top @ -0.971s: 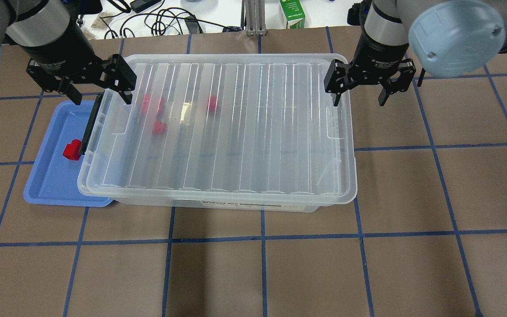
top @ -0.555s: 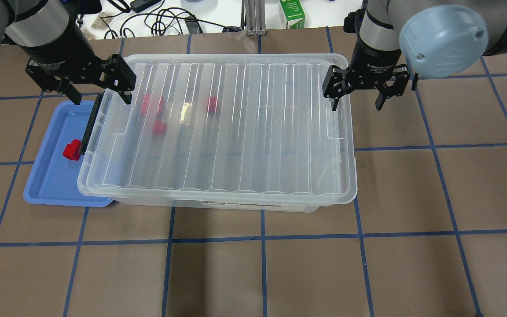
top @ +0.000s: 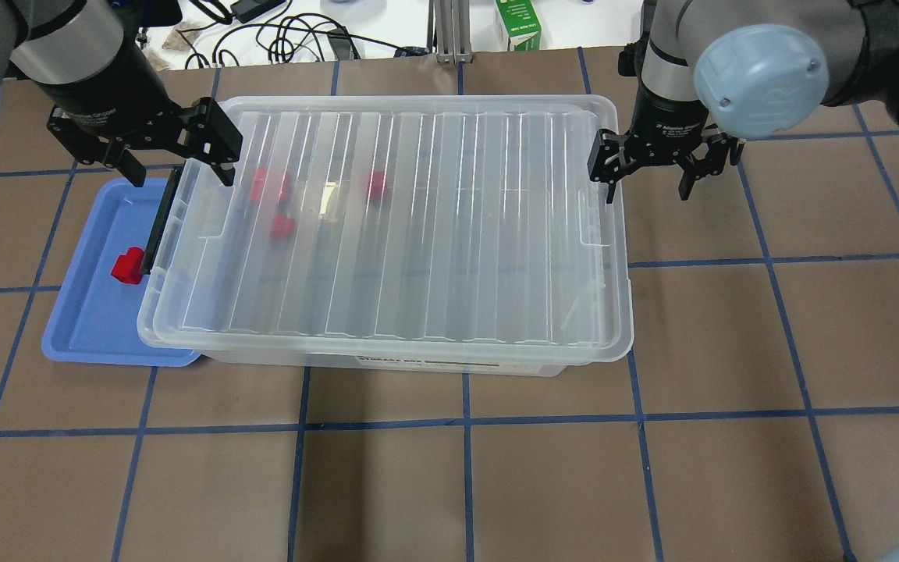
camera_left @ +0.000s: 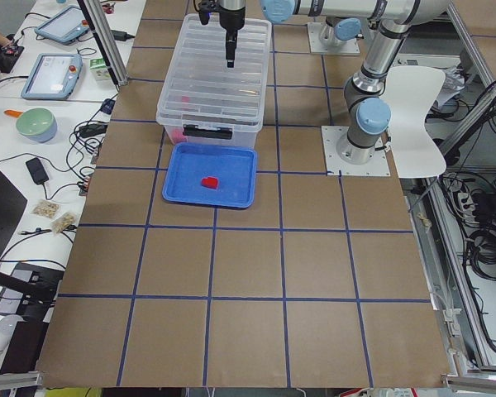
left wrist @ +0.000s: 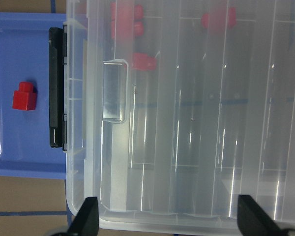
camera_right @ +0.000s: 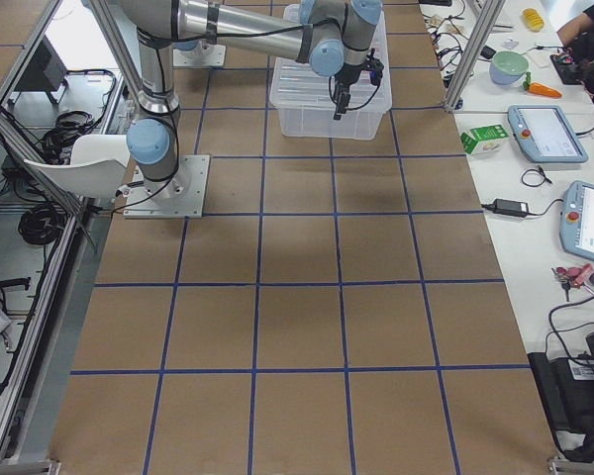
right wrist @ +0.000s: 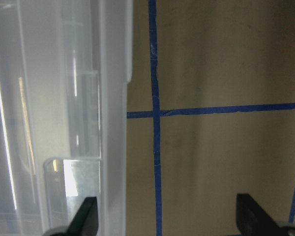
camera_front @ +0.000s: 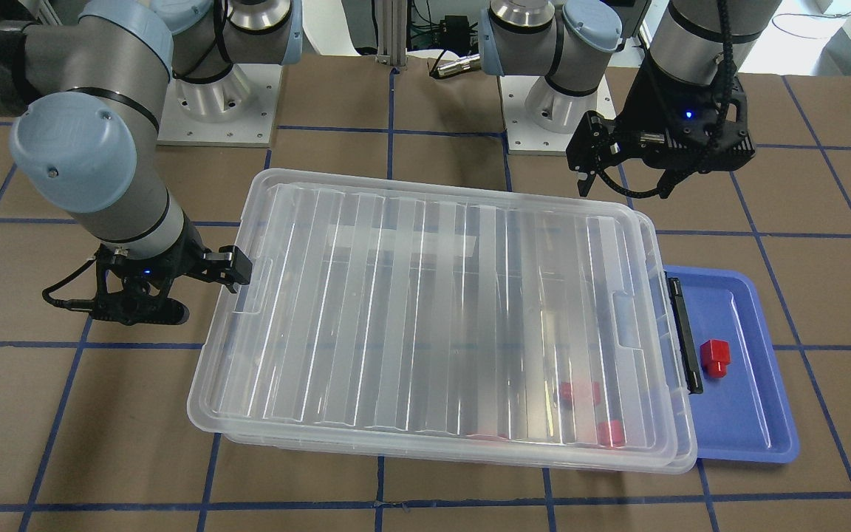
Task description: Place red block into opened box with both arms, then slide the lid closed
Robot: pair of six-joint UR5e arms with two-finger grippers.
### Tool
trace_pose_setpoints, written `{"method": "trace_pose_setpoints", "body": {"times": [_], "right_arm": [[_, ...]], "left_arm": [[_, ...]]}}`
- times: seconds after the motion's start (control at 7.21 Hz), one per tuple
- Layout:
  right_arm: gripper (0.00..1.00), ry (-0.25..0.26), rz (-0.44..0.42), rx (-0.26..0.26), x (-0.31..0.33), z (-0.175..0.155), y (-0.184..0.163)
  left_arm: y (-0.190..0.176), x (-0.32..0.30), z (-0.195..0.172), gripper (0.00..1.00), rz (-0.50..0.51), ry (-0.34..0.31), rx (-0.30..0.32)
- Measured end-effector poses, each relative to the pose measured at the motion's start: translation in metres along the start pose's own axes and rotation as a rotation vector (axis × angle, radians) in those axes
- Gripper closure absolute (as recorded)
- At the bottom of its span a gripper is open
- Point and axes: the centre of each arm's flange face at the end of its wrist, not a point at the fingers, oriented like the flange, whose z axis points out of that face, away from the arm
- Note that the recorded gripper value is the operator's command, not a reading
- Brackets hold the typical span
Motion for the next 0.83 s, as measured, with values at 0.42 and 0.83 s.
{"method": "trace_pose_setpoints", "body": {"times": [0.42, 0.83], "right_arm": [[0.0, -0.003, -0.002, -0.02, 0.0, 0.013, -0.008], [0.0, 0.004, -0.013, -0.016, 0.016, 0.018, -0.017]], "left_arm": [[0.0, 0.0, 0.0, 0.0, -0.001, -0.001, 0.0], [0.001, 0.0, 0.0, 0.0, -0.001, 0.0, 0.0]]}}
